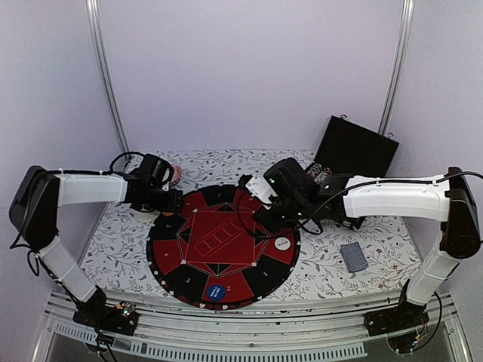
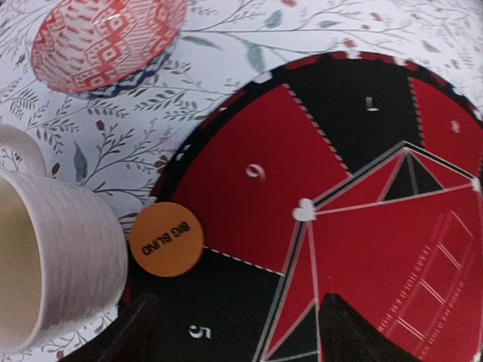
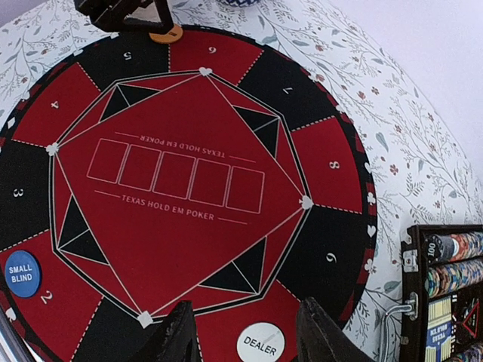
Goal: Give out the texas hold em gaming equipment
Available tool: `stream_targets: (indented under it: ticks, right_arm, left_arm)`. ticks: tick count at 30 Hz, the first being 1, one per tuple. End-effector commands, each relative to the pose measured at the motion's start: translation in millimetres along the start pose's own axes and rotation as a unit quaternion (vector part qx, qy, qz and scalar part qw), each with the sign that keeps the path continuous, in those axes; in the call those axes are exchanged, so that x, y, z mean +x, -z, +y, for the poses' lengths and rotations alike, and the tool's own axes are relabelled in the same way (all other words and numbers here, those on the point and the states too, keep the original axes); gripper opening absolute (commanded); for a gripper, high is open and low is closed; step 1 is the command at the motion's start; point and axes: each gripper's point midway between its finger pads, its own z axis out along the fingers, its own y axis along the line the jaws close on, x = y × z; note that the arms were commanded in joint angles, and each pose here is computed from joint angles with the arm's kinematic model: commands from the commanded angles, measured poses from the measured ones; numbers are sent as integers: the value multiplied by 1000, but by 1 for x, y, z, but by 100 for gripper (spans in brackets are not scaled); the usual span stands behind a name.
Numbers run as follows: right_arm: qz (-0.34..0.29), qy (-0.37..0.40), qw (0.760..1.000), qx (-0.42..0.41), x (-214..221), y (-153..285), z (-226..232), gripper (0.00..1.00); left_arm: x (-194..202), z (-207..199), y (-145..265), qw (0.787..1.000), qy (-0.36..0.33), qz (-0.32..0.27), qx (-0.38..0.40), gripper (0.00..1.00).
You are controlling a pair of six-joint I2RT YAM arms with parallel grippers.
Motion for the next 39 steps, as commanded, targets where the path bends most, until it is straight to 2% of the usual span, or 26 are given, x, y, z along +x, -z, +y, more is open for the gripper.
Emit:
stream_targets:
  ticks: [1,13,17,21,26,33,39]
  right_arm:
    - [-15,-33,999,3,1,16,-11,48]
    - [0,-35,999,18,18,13,-17,48]
    - [2,-35,999,21,18,13,-18,48]
    - [4,-34,999,22,18,13,-19,48]
    - [19,-30,999,15,24,7,-14,48]
    - [15,-29,999,18,15,8,-17,48]
    - [12,-24,999,18,13,10,-18,48]
  left_arm:
    - [-12,28,-20,998,-6,15,-56,72]
    - [-15,52,-66,998,11,48,-31,55]
    - [-1,58,-76,997,22,74,-18,55]
    - [15,53,-78,996,20,92,-3,58]
    - [18,41,-79,996,-11,83,3,60]
    - [33,49,-83,993,-25,113,-35,44]
    - [61,56,-67,990,-13,130,-50,37]
